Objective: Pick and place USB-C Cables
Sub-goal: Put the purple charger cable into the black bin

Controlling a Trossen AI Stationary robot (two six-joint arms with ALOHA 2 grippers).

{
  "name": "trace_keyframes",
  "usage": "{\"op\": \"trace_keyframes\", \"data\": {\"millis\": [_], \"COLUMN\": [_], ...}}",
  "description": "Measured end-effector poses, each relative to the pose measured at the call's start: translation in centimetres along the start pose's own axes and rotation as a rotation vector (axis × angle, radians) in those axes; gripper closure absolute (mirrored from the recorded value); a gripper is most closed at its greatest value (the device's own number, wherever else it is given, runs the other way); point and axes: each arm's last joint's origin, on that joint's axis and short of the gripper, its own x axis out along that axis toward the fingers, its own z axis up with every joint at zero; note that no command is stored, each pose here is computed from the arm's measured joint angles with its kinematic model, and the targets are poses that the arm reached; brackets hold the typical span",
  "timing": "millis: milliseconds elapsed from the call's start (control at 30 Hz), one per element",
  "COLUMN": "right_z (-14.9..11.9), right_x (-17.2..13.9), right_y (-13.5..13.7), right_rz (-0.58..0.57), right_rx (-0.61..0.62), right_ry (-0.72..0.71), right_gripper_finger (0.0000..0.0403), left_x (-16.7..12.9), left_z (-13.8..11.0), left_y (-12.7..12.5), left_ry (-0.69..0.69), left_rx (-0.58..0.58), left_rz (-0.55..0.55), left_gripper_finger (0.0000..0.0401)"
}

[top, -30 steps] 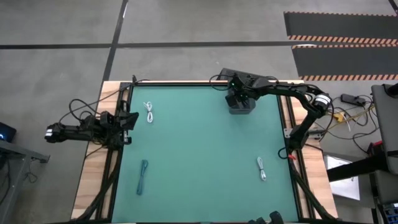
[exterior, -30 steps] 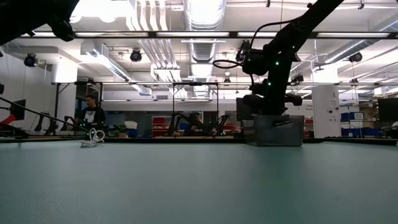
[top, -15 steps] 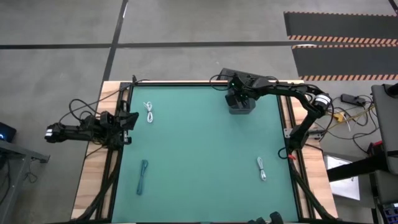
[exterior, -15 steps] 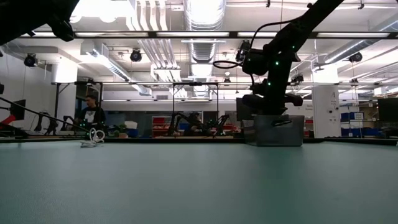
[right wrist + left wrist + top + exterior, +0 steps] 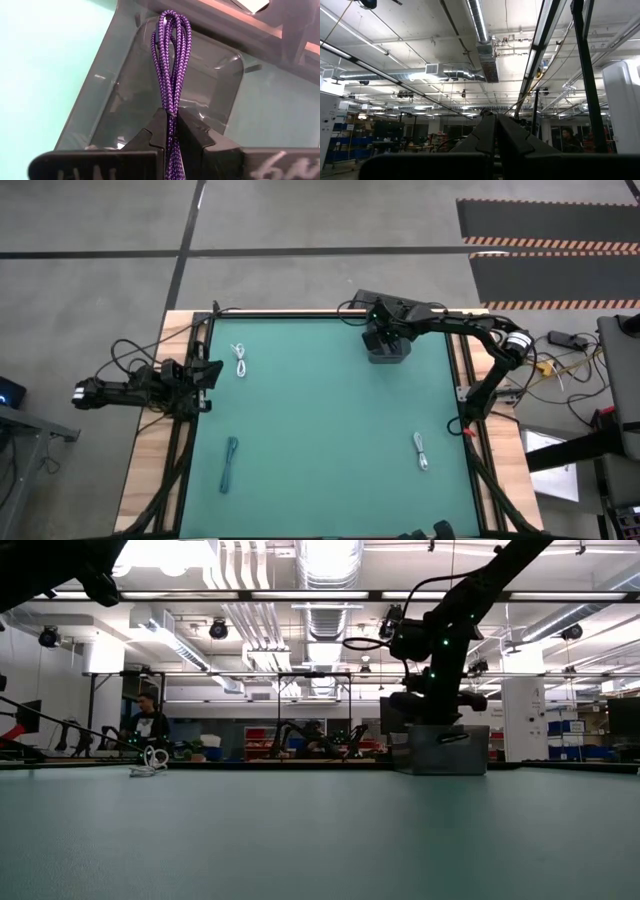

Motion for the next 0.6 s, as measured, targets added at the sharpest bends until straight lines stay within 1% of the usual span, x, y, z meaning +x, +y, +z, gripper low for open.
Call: {"op": "trace_keyframes", "data": {"millis": [300, 467, 600], "right_z": [0.0, -0.4, -0.5], "right_x": [0.2, 1.8, 2.3], "right_y": [0.1, 0.3, 0.5], "right_rz": [0.003, -0.014, -0.013], "right_rx": [0.001, -0.008, -0.014], "right_ry": [-0.005, 0.039, 0.048], "right_gripper_finger": [0.0385, 0.0385, 0.0384], "left_x": [0.0, 0.0, 0.0], "left_z": [0.0, 0.0, 0.0], "left_y": [0.0, 0.0, 0.0], "left_ry": [0.000, 0.000, 0.000], "left_rx": [0.000, -0.001, -0.001], "left_rz": [0.000, 0.000, 0.000], "left_gripper_finger": [0.0401, 0.0401, 0.0401]}}
